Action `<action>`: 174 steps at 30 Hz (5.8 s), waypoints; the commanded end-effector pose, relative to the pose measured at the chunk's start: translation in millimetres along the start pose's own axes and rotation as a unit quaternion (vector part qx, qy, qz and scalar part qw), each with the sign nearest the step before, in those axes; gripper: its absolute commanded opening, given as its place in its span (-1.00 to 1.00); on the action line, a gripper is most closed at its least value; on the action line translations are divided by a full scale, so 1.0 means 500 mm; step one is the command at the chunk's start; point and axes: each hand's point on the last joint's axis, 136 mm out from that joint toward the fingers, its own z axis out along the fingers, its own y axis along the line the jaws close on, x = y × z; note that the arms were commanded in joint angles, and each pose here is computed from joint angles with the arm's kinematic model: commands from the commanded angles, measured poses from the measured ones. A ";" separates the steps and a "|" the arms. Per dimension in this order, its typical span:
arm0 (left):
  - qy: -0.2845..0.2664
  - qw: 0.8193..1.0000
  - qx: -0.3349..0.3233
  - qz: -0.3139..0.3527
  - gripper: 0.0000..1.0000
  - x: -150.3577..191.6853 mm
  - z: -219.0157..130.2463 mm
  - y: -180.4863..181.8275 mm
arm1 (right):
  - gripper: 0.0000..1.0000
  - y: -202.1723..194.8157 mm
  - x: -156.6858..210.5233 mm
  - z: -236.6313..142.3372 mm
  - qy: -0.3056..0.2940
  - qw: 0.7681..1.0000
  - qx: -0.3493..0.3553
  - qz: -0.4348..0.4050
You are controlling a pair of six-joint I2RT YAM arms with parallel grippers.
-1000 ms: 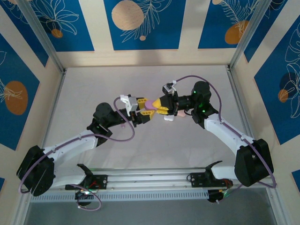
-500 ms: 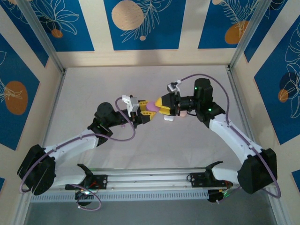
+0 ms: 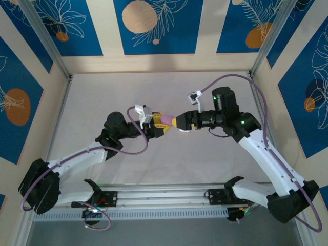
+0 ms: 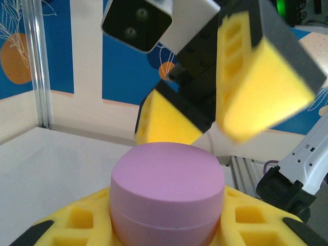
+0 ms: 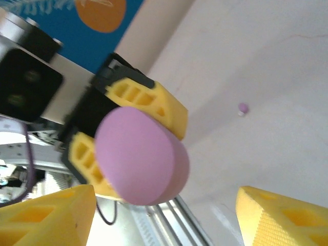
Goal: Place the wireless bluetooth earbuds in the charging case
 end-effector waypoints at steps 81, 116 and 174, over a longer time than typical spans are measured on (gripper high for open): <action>-0.027 0.981 -0.169 0.088 -0.60 -0.063 -0.123 0.014 | -0.14 -0.316 -0.015 0.130 0.051 0.958 0.170 0.225; -0.007 0.970 -0.206 0.127 -0.56 -0.066 -0.181 -0.002 | -0.30 -0.521 0.068 0.461 0.211 0.874 0.293 0.326; -0.005 0.975 -0.196 0.105 -0.54 -0.068 -0.168 0.000 | -0.48 -0.437 0.350 0.173 0.390 0.751 0.517 0.127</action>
